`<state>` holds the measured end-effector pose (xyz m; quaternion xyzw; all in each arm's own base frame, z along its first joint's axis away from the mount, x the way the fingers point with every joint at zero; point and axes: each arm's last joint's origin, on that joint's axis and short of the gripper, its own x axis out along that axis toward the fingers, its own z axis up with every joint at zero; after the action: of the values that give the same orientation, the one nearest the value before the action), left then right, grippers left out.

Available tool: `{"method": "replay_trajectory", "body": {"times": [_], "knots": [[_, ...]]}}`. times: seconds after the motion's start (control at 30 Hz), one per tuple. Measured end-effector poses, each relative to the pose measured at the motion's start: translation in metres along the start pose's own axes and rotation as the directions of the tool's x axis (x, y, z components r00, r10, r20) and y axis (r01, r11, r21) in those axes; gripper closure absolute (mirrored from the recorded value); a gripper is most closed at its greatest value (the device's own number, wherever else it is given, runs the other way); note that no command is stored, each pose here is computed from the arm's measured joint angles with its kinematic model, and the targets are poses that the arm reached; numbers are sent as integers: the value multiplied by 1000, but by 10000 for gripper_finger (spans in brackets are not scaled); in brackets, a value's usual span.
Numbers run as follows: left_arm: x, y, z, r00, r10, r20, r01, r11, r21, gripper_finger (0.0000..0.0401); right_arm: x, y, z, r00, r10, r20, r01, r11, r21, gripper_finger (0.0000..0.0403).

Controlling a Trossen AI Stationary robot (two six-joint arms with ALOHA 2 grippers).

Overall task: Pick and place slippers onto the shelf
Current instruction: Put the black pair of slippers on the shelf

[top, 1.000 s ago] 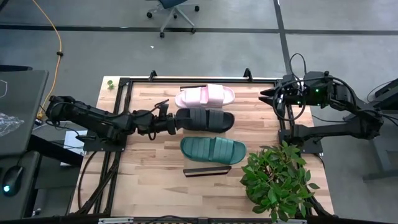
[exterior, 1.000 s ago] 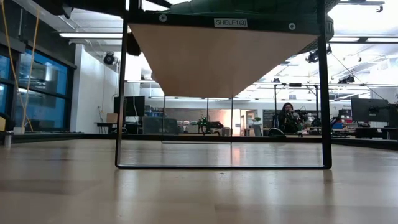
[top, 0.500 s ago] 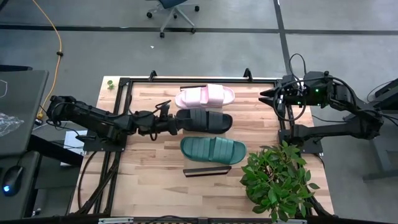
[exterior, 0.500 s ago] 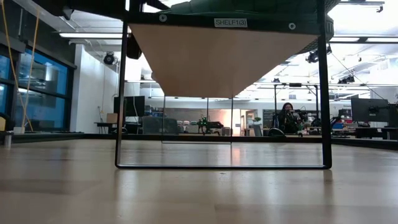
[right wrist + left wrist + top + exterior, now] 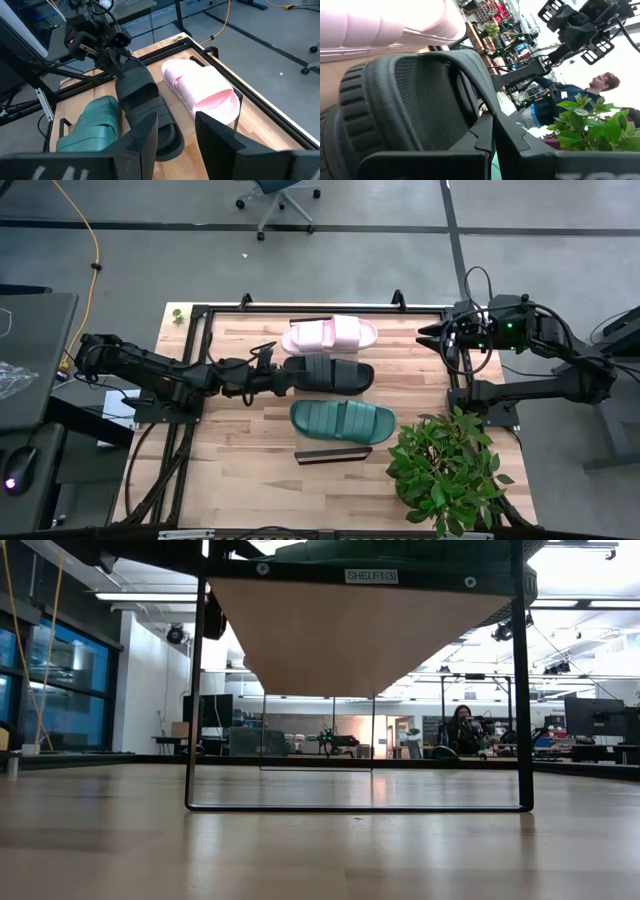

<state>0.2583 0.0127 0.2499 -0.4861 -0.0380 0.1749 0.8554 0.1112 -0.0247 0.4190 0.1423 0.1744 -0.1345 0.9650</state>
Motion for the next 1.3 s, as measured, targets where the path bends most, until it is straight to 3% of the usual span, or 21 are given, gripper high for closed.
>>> {"method": "replay_trajectory", "body": {"times": [0.9,1.3], "knots": [[0,2,-1,1000,20,-14,-20,1000,3,398,0,0,0,1000,9,-2,-9,1000,-3,279],[0,2,-2,1000,22,-18,-22,1000,6,338,0,0,0,1000,9,-2,-9,1000,-3,279]]}}
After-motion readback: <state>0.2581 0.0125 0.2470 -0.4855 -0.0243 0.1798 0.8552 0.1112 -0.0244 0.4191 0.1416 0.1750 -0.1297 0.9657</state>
